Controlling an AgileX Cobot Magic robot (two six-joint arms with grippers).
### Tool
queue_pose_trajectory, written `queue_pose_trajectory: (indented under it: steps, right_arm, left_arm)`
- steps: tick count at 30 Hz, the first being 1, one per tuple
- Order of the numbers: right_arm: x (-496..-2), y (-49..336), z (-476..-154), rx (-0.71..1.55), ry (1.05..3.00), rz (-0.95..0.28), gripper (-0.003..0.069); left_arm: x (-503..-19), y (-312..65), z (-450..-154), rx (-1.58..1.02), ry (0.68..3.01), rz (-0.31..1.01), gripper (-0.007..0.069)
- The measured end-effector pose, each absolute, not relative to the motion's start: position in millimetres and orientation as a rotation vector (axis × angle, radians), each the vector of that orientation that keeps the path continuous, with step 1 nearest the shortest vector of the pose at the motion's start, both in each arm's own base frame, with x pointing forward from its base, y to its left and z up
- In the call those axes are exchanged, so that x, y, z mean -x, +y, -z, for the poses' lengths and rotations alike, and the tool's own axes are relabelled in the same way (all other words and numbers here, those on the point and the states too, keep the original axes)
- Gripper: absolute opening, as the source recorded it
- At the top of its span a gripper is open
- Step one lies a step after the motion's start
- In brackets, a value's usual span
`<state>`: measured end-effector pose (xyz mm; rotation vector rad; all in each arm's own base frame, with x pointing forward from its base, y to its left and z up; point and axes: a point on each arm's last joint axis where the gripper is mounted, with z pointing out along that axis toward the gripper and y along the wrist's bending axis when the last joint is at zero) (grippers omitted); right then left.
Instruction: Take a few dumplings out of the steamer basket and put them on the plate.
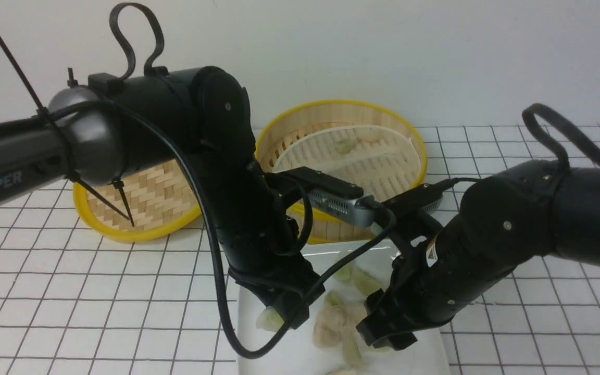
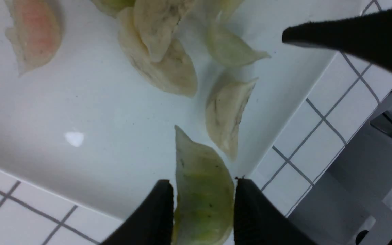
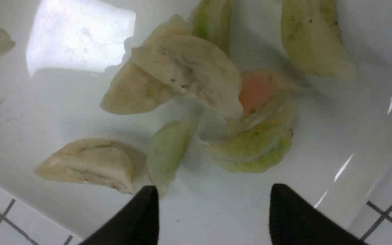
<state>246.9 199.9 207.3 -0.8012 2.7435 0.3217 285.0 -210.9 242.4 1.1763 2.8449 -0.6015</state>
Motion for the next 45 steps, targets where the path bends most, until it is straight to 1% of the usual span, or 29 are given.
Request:
queue_pose_trajectory:
  steps: [1, 3, 5, 7, 9, 10, 11, 12, 13, 14, 16, 17, 18, 20, 21, 22, 23, 24, 25, 27, 29, 30, 31, 34, 35, 37, 39, 42, 45]
  right_arm:
    - [-247, 199, -210, 0.809, 2.743, -0.313, 0.0465]
    - [-246, 197, -223, 0.825, 2.734, -0.289, 0.0495]
    - [-245, 194, -236, 0.828, 2.719, -0.274, 0.0496]
    - [-239, 187, -267, 0.82, 2.672, -0.247, 0.0484]
    - [-234, 181, -286, 0.807, 2.646, -0.231, 0.0466]
    - [-230, 176, -299, 0.792, 2.622, -0.226, 0.0454]
    - [-227, 173, -308, 0.785, 2.602, -0.228, 0.0449]
    - [-220, 165, -326, 0.765, 2.561, -0.217, 0.0429]
    - [-213, 159, -339, 0.748, 2.53, -0.213, 0.0412]
    - [-205, 151, -349, 0.724, 2.503, -0.211, 0.0384]
    - [-189, 136, -372, 0.671, 2.441, -0.217, 0.034]
    - [-181, 127, -382, 0.625, 2.403, -0.217, 0.029]
    - [-172, 119, -391, 0.582, 2.368, -0.231, 0.0257]
    - [-158, 106, -405, 0.521, 2.309, -0.248, 0.0186]
    - [-141, 90, -420, 0.45, 2.227, -0.282, 0.0123]
    - [-132, 82, -425, 0.416, 2.183, -0.299, 0.0087]
    - [-129, 81, -427, 0.407, 2.168, -0.31, 0.0078]
    - [-116, 69, -431, 0.357, 2.095, -0.34, 0.0031]
    - [-103, 58, -431, 0.308, 2.022, -0.375, 0.0012]
    - [-87, 44, -427, 0.247, 1.924, -0.426, -0.0006]
    - [-70, 29, -410, 0.182, 1.837, -0.467, -0.0011]
    - [-61, 21, -393, 0.142, 1.799, -0.5, -0.0012]
    - [-56, 19, -386, 0.131, 1.773, -0.523, -0.0012]
    - [-44, 11, -349, 0.096, 1.679, -0.6, -0.0014]
    - [-43, 10, -344, 0.099, 1.661, -0.604, -0.0013]
    - [-36, 10, -319, 0.142, 1.531, -0.641, -0.0015]
    - [-33, 10, -308, 0.172, 1.47, -0.653, -0.0015]
    - [-29, 13, -299, 0.214, 1.358, -0.695, -0.0015]
    - [-27, 15, -297, 0.237, 1.305, -0.714, -0.0015]
  left_arm:
    - [-286, -211, -242, -1.171, 2.838, 0.6, 0.0206]
    - [-287, -212, -242, -1.162, 2.829, 0.596, 0.0206]
    - [-289, -213, -239, -1.158, 2.83, 0.594, 0.0206]
    - [-291, -214, -230, -1.159, 2.853, 0.592, 0.0225]
    - [-293, -215, -223, -1.158, 2.87, 0.589, 0.0277]
    - [-294, -216, -218, -1.16, 2.883, 0.588, 0.0323]
    - [-295, -216, -216, -1.159, 2.888, 0.587, 0.0353]
    - [-297, -217, -213, -1.155, 2.89, 0.583, 0.0412]
    - [-298, -217, -211, -1.152, 2.89, 0.582, 0.0447]
    - [-298, -218, -210, -1.151, 2.89, 0.579, 0.0498]
    - [-299, -218, -213, -1.162, 2.884, 0.57, 0.052]
    - [-301, -218, -218, -1.175, 2.878, 0.553, 0.0508]
    - [-303, -217, -222, -1.178, 2.876, 0.533, 0.0485]
    - [-305, -215, -233, -1.163, 2.864, 0.478, 0.0401]
    - [-305, -211, -248, -1.126, 2.841, 0.417, 0.0277]
    - [-304, -209, -254, -1.111, 2.831, 0.396, 0.0223]
    - [-304, -209, -254, -1.111, 2.831, 0.396, 0.0223]
    - [-300, -202, -270, -1.074, 2.805, 0.341, 0.0111]
    - [-294, -195, -285, -1.048, 2.774, 0.313, 0.0055]
    - [-280, -184, -309, -1.001, 2.726, 0.279, 0.0015]
    - [-259, -169, -332, -0.949, 2.679, 0.267, -0.0001]
    - [-244, -159, -343, -0.921, 2.658, 0.271, -0.0006]
    - [-230, -151, -351, -0.896, 2.64, 0.277, -0.0006]
    - [-197, -131, -363, -0.815, 2.568, 0.309, -0.0006]
    - [-189, -125, -364, -0.801, 2.548, 0.314, -0.0006]
    - [-151, -102, -366, -0.731, 2.414, 0.352, -0.0006]
    - [-126, -87, -363, -0.688, 2.312, 0.377, -0.0006]
    - [-89, -64, -350, -0.637, 2.156, 0.409, -0.0006]
    - [-54, -42, -334, -0.575, 1.965, 0.445, -0.0006]
